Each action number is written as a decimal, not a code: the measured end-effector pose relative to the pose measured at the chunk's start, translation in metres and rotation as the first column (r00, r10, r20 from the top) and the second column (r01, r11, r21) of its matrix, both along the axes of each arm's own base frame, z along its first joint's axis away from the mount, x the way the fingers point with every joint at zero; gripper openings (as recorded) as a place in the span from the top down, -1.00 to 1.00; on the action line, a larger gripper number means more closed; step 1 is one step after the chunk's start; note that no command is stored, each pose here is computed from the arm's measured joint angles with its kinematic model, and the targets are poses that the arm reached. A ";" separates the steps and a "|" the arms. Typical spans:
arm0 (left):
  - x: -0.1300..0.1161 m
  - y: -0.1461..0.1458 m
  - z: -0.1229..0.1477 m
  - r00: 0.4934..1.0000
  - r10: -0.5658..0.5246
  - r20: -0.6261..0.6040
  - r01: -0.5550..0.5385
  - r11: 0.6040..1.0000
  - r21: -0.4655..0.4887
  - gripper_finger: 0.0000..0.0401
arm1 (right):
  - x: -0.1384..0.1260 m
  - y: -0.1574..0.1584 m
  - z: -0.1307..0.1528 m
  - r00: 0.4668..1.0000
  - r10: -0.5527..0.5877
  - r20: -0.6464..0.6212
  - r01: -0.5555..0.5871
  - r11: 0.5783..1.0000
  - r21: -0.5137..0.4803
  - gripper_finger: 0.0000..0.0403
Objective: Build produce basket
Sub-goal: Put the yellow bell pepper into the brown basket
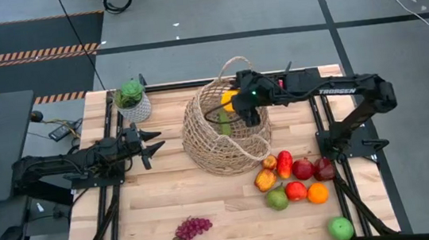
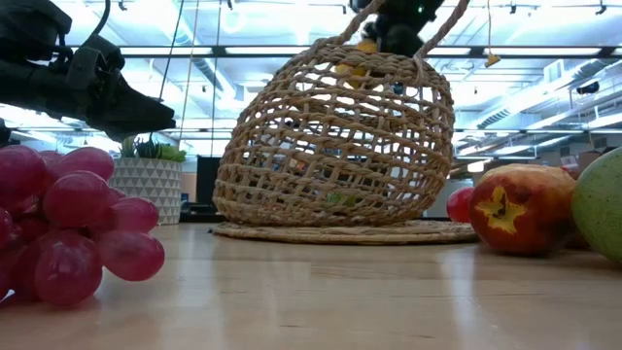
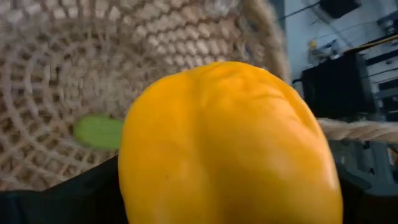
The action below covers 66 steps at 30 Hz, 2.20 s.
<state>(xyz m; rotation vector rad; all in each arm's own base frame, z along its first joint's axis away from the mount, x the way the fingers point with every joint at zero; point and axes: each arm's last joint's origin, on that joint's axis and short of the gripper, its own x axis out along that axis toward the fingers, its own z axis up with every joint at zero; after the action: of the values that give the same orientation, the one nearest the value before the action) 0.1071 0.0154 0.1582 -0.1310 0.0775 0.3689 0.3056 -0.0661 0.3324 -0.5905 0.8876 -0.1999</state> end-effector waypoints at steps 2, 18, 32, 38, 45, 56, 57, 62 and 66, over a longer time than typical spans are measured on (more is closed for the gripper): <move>0.000 0.000 0.000 1.000 0.000 0.000 0.000 1.000 0.000 0.02 | 0.005 -0.004 -0.008 1.000 0.011 -0.021 -0.011 1.000 0.022 -0.74; 0.000 0.000 0.000 1.000 0.000 -0.001 0.000 1.000 0.000 0.04 | 0.031 -0.012 -0.043 0.986 0.115 -0.122 -0.111 0.993 0.038 -0.74; 0.000 0.000 0.000 1.000 -0.001 0.000 0.001 1.000 0.000 0.02 | 0.049 -0.029 -0.081 0.988 0.007 -0.152 0.020 0.984 0.177 -0.74; 0.000 0.000 0.000 1.000 0.000 0.000 0.000 1.000 0.000 0.02 | 0.051 -0.031 -0.086 0.987 -0.013 -0.159 0.043 0.981 0.188 -0.74; 0.000 0.000 0.000 1.000 0.000 0.001 0.000 1.000 0.000 0.03 | 0.052 -0.031 -0.086 0.988 -0.045 -0.147 0.074 0.977 0.202 -0.74; 0.000 0.000 0.000 1.000 0.000 0.000 0.000 1.000 0.000 0.03 | 0.055 -0.037 -0.083 0.996 -0.043 -0.074 0.060 0.967 0.247 -0.74; 0.000 0.000 0.000 1.000 0.000 -0.001 0.000 1.000 0.000 0.03 | 0.055 -0.038 -0.083 0.997 -0.038 -0.072 0.055 0.965 0.257 -0.74; 0.000 0.000 0.000 1.000 0.000 0.000 0.000 1.000 -0.001 0.03 | 0.055 -0.038 -0.083 0.996 -0.066 -0.054 0.081 0.942 0.325 -0.74; 0.000 0.000 0.000 1.000 0.000 0.000 0.000 1.000 0.000 0.04 | 0.054 -0.039 -0.084 0.988 -0.142 -0.056 0.153 0.932 0.328 -0.74</move>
<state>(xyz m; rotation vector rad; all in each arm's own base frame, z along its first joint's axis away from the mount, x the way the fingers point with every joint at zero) 0.1071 0.0153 0.1582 -0.1311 0.0777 0.3689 0.3594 -0.1047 0.2487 -0.2133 0.9719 -0.1720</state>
